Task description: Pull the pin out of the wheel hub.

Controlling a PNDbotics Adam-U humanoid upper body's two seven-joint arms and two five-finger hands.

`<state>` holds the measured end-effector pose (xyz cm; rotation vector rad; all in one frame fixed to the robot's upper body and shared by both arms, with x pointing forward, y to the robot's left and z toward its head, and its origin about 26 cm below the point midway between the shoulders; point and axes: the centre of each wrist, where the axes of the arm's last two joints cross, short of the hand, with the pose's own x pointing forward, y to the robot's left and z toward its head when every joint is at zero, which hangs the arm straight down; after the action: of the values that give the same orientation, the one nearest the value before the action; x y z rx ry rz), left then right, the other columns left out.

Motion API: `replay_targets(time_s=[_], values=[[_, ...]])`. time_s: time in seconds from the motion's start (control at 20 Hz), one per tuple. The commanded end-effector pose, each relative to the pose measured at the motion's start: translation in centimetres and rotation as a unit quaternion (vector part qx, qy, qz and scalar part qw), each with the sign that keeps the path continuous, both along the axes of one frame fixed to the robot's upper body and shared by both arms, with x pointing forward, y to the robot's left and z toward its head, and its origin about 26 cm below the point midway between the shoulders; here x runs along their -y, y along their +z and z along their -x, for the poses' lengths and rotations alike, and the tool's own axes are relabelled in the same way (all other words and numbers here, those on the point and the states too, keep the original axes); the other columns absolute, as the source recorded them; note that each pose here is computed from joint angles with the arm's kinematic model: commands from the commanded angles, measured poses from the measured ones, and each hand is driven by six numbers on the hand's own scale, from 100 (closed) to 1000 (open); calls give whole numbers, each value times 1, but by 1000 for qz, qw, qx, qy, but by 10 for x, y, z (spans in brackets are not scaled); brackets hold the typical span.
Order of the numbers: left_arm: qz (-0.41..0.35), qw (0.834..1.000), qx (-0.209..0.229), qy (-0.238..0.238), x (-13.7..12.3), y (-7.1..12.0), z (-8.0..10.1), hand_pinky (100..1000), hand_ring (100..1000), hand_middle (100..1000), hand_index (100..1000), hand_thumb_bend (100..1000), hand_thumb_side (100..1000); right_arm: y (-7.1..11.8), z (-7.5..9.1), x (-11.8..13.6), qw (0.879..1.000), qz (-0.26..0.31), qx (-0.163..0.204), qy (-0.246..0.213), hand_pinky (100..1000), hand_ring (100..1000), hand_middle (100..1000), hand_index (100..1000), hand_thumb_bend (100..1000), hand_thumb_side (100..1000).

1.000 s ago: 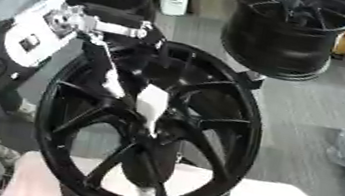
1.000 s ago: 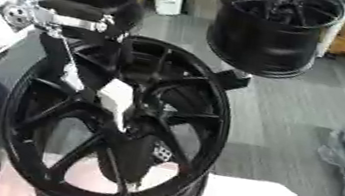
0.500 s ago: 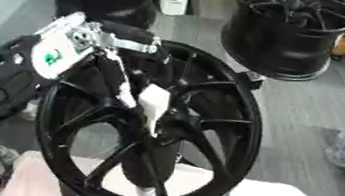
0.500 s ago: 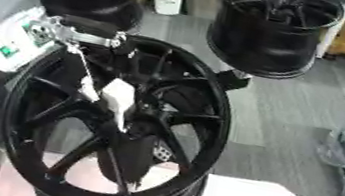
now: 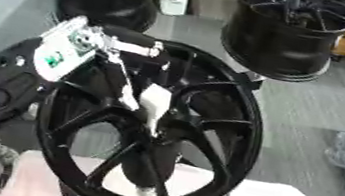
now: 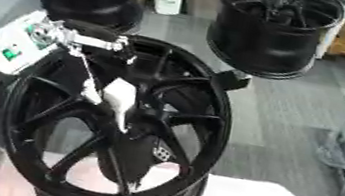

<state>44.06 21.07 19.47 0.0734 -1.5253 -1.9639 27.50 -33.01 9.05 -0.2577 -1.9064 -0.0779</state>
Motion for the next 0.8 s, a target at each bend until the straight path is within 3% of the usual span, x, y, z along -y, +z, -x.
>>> replay_targets(time_s=[0.05,0.45,0.7,0.8], values=[[-8,999,0,-50,0,11,0,404,310,361,460,468,277,6,-1,2,1000,6,9,3,729,803,811,936,100,761],[30,998,-30,-52,-2,19,3,396,289,333,433,428,294,6,-1,3,1000,5,9,1,730,803,810,936,100,767],[35,998,-28,-52,-6,27,5,398,289,334,434,442,277,6,-1,3,1000,5,9,0,730,804,810,936,100,761],[36,998,-25,-46,-8,29,5,404,300,369,467,488,263,6,-1,3,1000,5,9,0,730,804,811,936,100,761]])
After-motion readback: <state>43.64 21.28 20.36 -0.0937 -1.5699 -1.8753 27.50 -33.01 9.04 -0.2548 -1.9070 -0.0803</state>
